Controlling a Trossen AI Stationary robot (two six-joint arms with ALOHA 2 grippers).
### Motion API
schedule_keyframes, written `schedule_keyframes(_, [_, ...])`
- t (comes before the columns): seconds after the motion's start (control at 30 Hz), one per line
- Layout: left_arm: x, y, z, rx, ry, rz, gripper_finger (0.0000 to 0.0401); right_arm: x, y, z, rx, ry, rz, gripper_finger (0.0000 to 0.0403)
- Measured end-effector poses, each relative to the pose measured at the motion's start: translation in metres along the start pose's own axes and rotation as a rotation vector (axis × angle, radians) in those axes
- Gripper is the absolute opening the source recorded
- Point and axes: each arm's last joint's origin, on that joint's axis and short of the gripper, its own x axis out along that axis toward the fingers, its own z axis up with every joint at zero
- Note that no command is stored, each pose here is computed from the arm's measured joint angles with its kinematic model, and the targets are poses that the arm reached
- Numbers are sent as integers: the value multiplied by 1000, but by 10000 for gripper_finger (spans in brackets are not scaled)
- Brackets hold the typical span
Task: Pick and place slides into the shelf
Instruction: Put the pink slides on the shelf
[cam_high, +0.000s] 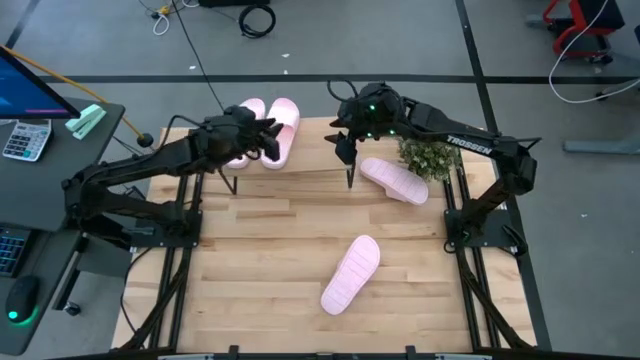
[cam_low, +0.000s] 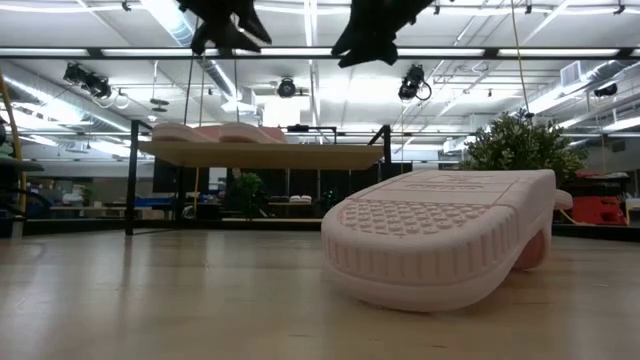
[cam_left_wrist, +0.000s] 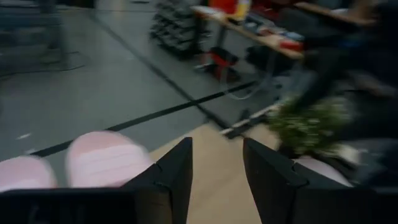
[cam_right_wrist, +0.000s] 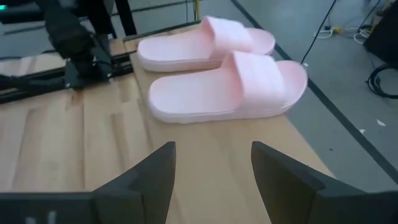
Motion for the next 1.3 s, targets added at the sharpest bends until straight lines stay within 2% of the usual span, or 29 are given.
schedule_keyframes(0.23, [-33,-1,19,-3,-35,-302,123,5,-16,5,10,-91,-9,215])
schedule_keyframes(0.33, [-44,2,25,5,-50,-404,118,19,-23,4,24,-94,13,215])
schedule_keyframes(0.53, [-62,11,35,17,-80,-534,114,45,-39,1,53,-53,11,215])
schedule_keyframes(0.67, [-71,16,36,65,-45,-645,115,60,-44,4,48,-42,34,212])
schedule_keyframes(0.87, [-83,21,33,133,-9,-727,105,79,-51,10,51,-44,30,198])
schedule_keyframes(1.0, [-96,25,37,134,-43,-743,92,94,-57,6,43,-18,15,160])
schedule_keyframes(1.3, [-126,36,44,116,-130,-765,79,120,-78,-12,50,45,-43,11])
